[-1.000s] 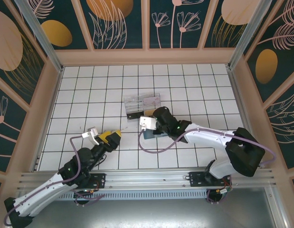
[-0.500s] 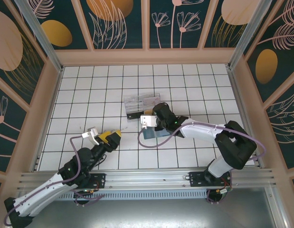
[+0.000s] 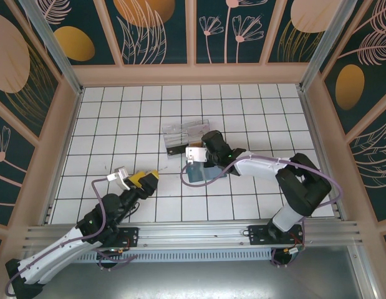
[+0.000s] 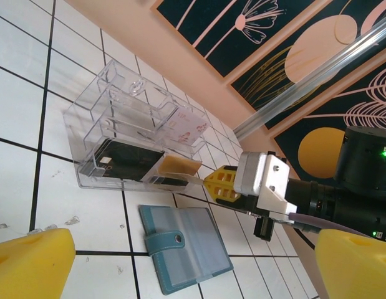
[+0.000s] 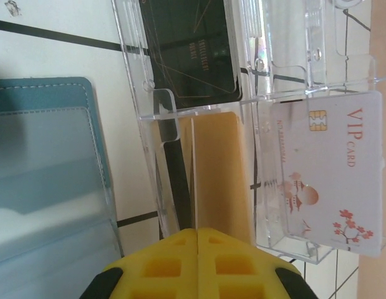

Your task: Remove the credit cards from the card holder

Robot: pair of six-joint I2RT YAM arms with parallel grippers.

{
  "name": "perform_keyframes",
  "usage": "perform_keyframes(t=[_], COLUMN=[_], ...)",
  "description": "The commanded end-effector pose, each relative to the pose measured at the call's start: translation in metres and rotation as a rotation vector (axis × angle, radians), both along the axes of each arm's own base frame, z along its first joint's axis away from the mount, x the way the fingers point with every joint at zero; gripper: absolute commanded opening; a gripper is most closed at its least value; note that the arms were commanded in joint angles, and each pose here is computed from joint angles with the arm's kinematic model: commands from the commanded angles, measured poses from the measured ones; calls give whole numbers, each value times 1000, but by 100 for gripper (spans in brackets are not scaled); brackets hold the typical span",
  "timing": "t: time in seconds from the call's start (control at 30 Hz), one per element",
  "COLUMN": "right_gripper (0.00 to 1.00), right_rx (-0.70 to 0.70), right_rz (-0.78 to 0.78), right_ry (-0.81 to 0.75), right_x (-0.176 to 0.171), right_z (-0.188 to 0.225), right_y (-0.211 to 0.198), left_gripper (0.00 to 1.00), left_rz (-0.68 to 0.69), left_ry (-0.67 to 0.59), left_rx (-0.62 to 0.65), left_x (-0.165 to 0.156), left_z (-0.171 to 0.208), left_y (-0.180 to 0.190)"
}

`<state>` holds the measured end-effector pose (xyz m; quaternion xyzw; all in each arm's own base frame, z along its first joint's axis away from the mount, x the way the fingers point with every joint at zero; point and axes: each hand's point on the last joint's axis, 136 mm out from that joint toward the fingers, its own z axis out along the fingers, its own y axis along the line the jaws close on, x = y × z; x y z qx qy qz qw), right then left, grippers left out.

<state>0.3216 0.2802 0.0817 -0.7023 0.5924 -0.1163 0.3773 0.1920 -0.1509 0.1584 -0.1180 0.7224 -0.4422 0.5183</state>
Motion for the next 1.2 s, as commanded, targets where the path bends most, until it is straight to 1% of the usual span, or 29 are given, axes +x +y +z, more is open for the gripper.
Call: perform_keyframes(t=[0.0,0.13,0.17,0.2,0.27,0.3,0.33,0.4,0.5,0.63,0.9,1.03,1.1,1.17], right_gripper=[0,0,9,14,16,21,22,22,30,31,31,30,28,27], right_rx=[33,37,40,44,55,62,65,66,71,66,97,88,83,88], right_rz=[13,-1,-11,-25,-40,-52,-64,-73,-78,-79,-149,-151,-150,-151], right_ry=[-19,-18,-22,-27,-34,-39,-45,-58,-50,-40,-106,-119,-114,-100], right_x=[9,12,14,17,20,23,25,29,30,30,52,55,54,52], right_z=[7,6,8,9,12,13,14,14,12,6,19,18,18,18], right_y=[10,13,13,13,13,13,12,12,14,15,16,14,13,13], left_gripper=[99,99,99,99,99,99,99,99,99,99,99,98,98,99], left_rz=[27,24,23,22,20,21,21,20,20,20,17,16,16,16], left_ry=[26,28,27,26,25,25,26,26,25,27,27,27,27,27], left_rx=[75,77,76,78,76,79,80,82,82,84,88,87,86,87], left_x=[3,2,2,2,2,2,2,2,2,2,1,1,1,1], left_z=[-22,-22,-22,-22,-22,-22,-22,-23,-23,-24,-24,-24,-24,-24], left_y=[5,5,5,5,4,5,5,5,4,4,4,4,4,4])
